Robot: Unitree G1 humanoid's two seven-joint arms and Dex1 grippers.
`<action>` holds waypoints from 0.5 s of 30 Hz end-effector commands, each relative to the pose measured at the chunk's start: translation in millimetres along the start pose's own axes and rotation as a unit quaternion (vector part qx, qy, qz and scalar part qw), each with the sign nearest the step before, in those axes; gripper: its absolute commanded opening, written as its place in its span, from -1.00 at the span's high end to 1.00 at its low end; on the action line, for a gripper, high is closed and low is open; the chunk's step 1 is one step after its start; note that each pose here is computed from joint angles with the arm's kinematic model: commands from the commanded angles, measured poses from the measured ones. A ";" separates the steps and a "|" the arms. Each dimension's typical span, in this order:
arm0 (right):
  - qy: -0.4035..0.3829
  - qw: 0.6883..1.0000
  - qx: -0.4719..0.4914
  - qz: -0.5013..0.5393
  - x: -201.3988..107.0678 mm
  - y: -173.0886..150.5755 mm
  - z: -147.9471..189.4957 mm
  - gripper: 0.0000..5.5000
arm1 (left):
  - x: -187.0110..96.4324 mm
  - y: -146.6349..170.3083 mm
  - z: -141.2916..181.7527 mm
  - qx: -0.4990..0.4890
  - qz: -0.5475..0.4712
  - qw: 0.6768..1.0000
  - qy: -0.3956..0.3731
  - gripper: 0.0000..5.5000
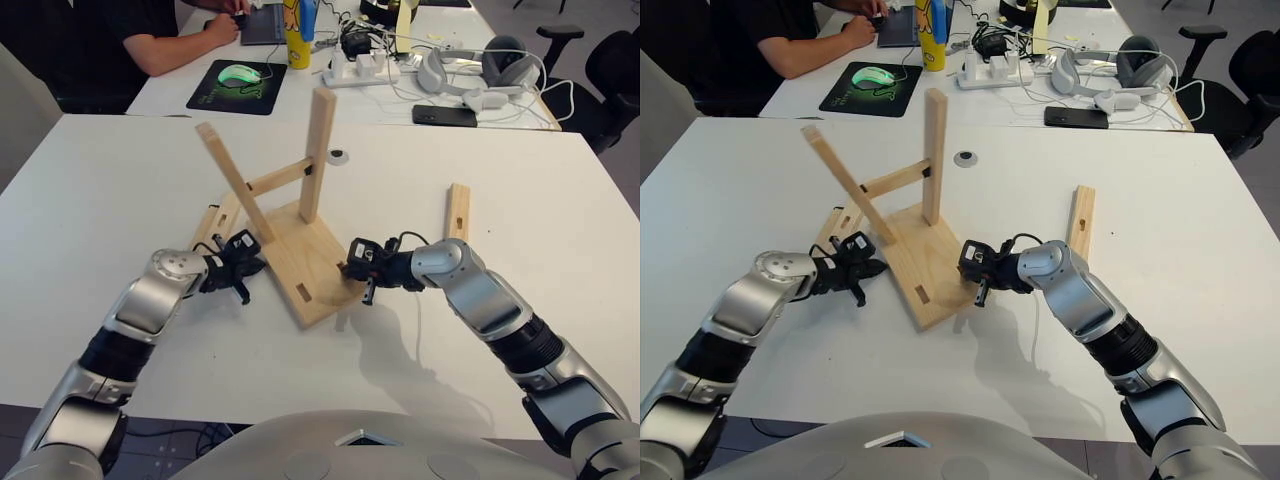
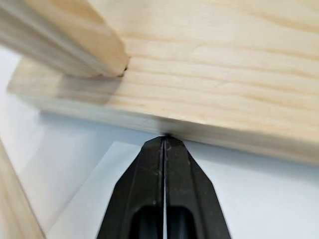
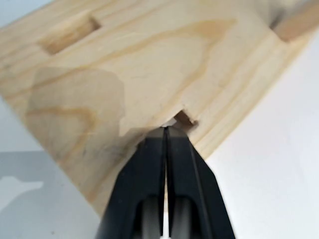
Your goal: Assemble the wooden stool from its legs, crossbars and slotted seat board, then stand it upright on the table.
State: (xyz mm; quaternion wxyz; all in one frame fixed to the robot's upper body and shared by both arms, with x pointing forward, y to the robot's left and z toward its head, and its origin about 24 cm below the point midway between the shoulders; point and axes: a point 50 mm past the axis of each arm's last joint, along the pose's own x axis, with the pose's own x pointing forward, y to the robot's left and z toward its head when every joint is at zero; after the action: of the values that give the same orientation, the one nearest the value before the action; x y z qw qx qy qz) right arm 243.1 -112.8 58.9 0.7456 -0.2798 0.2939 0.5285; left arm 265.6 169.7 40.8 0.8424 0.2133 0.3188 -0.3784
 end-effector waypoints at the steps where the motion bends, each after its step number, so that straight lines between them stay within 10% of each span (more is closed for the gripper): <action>1: 0.099 0.987 0.090 0.092 20.6 36.9 -50.3 1.00 | 17.0 -6.9 -0.6 -0.010 -0.012 1.000 0.009 1.00; 15: 0.078 0.991 0.081 0.073 21.0 32.2 -41.0 1.00 | 37.7 -8.1 26.3 0.011 -0.016 0.999 -0.032 1.00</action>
State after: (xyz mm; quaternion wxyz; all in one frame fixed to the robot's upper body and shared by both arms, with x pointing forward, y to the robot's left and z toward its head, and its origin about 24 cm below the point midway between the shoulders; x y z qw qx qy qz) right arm 242.4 -112.2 59.9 0.7460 -0.2793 0.2949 0.5277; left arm 290.1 149.0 35.3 0.8534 0.2164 0.2977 -0.3691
